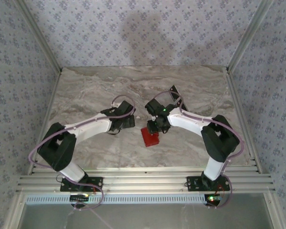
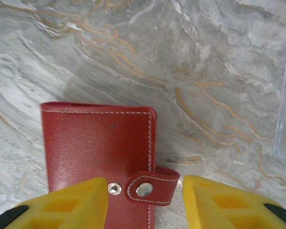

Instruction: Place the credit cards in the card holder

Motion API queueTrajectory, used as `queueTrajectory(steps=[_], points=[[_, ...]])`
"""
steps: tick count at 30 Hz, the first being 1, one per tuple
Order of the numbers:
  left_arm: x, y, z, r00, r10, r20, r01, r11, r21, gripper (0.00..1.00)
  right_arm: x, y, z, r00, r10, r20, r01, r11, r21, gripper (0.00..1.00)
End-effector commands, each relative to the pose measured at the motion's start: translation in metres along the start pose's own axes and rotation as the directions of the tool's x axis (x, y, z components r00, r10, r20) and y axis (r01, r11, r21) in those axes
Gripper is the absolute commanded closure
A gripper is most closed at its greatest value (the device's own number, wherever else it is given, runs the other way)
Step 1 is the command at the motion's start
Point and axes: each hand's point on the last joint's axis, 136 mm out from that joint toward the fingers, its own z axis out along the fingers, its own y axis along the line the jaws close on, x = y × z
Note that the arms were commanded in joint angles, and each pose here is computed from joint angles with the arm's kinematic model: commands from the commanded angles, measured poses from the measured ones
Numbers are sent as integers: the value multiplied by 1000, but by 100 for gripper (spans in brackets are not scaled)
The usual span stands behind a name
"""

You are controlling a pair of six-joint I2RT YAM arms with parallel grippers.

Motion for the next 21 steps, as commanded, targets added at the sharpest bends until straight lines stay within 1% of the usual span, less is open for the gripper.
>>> queueTrajectory(steps=[1, 4, 10, 18, 21], points=[[-7, 3, -2, 998, 58, -15, -59, 997, -46, 0, -3, -3, 0, 999, -42, -9, 43, 996, 81, 53], [-7, 5, -2, 999, 39, -14, -39, 998, -41, 0, -3, -2, 3, 998, -66, -17, 68, 992, 106, 54], [-3, 11, -3, 1000, 7, -8, -7, 999, -40, 0, -3, 2, 9, 995, -93, -32, 96, 989, 115, 58], [2, 12, 0, 1000, 11, -22, -12, 999, -43, 0, 1, 0, 5, 991, -124, -41, 129, 979, 156, 67], [2, 12, 0, 1000, 15, -24, -16, 999, -42, 0, 2, 0, 4, 990, -131, -43, 136, 978, 161, 71]])
